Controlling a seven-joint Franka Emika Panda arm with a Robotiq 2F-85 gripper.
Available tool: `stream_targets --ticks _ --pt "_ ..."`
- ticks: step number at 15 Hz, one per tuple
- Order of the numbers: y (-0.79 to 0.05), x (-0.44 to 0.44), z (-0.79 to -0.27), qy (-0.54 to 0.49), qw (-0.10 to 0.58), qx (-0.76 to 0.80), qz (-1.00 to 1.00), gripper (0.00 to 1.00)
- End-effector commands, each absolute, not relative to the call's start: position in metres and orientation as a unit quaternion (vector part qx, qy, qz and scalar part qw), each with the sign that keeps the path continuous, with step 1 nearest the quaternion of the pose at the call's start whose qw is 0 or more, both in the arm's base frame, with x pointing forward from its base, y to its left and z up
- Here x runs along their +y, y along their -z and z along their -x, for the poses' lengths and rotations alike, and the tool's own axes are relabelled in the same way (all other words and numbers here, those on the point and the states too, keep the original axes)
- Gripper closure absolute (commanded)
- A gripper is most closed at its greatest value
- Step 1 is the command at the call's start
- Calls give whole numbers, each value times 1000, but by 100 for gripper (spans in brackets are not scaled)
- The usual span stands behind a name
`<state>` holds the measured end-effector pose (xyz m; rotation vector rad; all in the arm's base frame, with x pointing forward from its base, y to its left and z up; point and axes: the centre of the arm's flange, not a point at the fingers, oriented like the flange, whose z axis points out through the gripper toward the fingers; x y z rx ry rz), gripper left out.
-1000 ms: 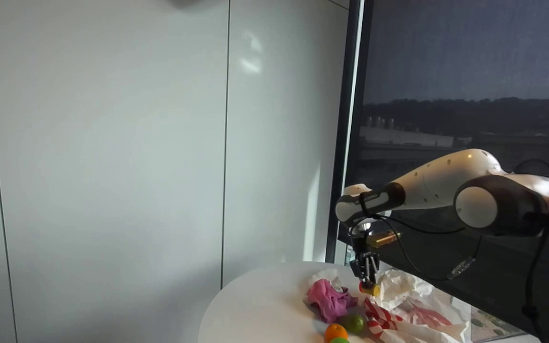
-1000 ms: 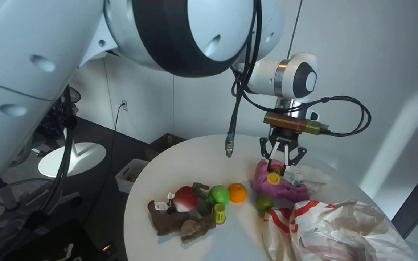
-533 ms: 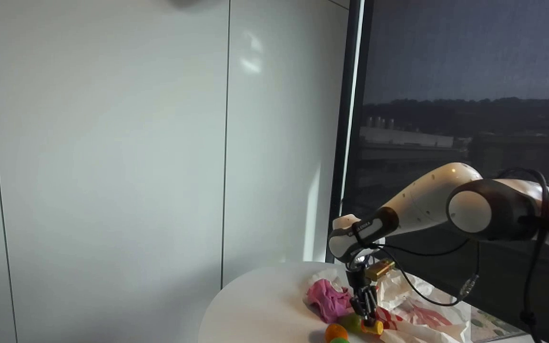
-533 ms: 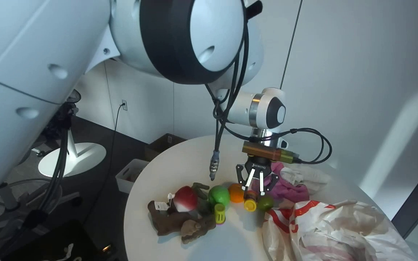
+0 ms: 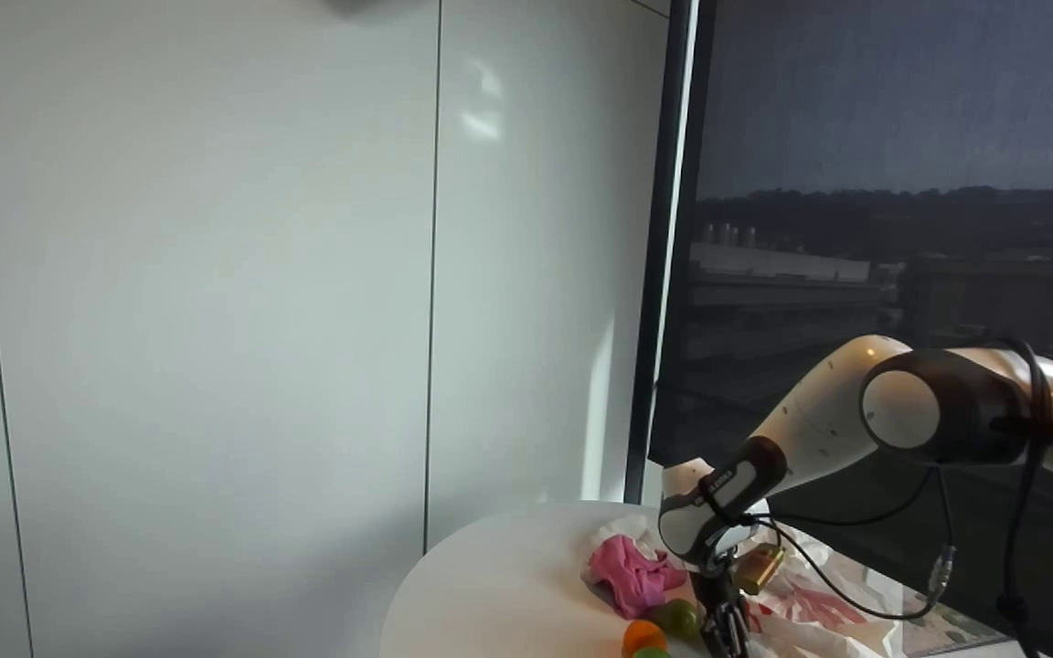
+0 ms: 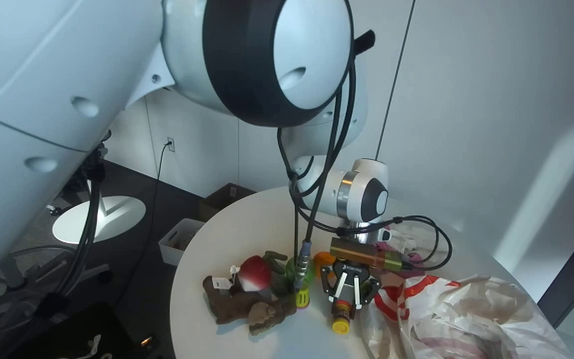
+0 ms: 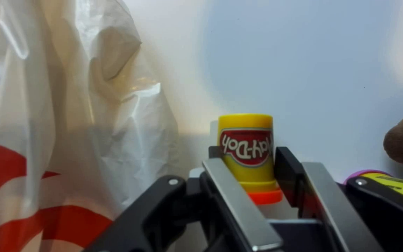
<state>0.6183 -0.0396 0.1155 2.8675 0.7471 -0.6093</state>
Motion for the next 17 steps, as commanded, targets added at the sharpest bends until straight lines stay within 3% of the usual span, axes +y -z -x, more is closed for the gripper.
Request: stream_targets --ticks 1,5,17 --pt "-128 -37 -601 175 75 267 -945 27" --pt "-175 -32 -604 154 95 259 -949 0" --pt "-318 -11 -560 180 52 226 -956 0"
